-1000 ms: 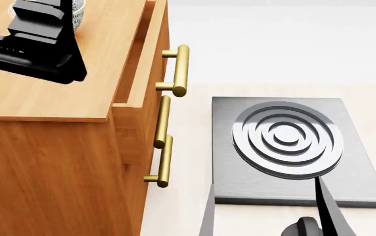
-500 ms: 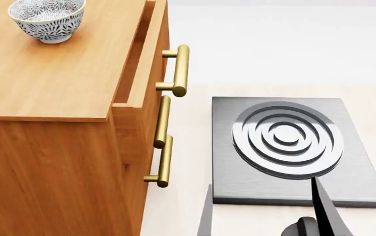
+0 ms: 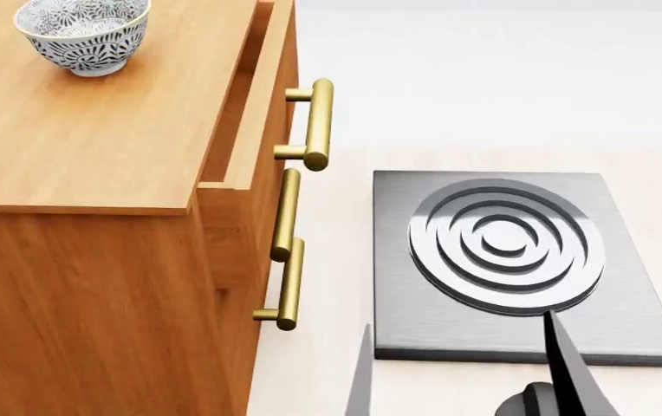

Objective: Pick the akita bowl on the wooden cabinet and place it on the plate.

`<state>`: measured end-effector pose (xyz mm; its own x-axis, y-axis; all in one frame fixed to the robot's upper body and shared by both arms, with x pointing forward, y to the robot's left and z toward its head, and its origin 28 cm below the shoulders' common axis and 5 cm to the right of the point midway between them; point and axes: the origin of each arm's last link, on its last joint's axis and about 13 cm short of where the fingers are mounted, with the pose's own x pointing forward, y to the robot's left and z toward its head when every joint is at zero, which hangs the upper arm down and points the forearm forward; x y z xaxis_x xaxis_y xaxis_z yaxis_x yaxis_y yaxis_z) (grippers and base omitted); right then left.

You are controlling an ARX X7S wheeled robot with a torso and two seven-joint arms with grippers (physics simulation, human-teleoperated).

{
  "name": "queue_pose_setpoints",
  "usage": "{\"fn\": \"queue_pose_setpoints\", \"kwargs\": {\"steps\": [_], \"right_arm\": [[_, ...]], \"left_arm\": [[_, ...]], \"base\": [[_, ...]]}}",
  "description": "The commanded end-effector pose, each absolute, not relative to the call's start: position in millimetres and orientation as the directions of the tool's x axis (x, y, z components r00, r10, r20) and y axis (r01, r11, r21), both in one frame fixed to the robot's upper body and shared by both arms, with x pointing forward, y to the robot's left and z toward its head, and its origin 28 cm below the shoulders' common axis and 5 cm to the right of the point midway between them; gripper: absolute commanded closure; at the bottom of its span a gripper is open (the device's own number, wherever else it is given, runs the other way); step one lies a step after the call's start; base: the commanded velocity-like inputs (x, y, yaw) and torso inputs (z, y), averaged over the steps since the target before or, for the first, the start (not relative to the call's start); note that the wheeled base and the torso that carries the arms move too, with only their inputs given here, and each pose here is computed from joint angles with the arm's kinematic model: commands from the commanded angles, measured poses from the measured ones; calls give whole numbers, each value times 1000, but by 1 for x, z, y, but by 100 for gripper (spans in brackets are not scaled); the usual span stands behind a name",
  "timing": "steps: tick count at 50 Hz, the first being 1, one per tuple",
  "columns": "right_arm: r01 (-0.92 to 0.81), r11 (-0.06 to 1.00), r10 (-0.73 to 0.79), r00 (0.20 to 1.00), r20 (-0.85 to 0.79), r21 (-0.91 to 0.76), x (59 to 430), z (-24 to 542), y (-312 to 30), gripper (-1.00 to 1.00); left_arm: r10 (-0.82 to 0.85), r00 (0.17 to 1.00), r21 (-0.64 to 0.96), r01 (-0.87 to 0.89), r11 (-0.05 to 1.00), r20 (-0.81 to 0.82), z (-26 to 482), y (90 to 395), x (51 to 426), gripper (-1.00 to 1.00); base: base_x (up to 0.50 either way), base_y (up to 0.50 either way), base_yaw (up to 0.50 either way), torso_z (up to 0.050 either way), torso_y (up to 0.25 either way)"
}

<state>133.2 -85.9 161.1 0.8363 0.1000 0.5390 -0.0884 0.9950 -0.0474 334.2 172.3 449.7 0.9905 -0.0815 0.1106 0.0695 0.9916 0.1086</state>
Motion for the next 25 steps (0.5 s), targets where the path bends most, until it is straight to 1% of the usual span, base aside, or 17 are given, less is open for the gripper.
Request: {"fn": "queue_pose_setpoints", "kwargs": {"steps": [1, 9, 15, 19, 22, 23, 25], "right_arm": [[-96, 994, 106, 837, 537, -46, 134, 160, -85, -100], [-101, 994, 112, 835, 539, -51, 133, 161, -84, -100], [-102, 994, 113, 835, 539, -51, 133, 161, -84, -100], [-104, 993, 115, 836, 537, -51, 134, 161, -83, -100], [-104, 993, 115, 837, 535, -51, 134, 160, -83, -100], [-105, 993, 115, 837, 535, -49, 134, 160, -83, -100], [-106, 993, 116, 837, 534, -49, 134, 159, -84, -100]], "left_arm": [[-28, 996, 50, 24, 998, 83, 472, 177, 355, -100], [7, 997, 33, -10, 999, 78, 493, 176, 360, -100], [55, 996, 27, -57, 998, 69, 498, 179, 356, -100], [39, 999, 13, -39, 999, 32, 501, 180, 351, -100], [55, 998, -9, -54, 998, 40, 507, 181, 347, -100], [97, 995, 4, -97, 995, 36, 507, 182, 347, -100], [89, 996, -9, -89, 996, 31, 508, 183, 345, -100]], "base": [[0, 0, 0, 0, 0], [0, 0, 0, 0, 0], [0, 0, 0, 0, 0], [0, 0, 0, 0, 0], [0, 0, 0, 0, 0], [0, 0, 0, 0, 0], [0, 0, 0, 0, 0]]}}
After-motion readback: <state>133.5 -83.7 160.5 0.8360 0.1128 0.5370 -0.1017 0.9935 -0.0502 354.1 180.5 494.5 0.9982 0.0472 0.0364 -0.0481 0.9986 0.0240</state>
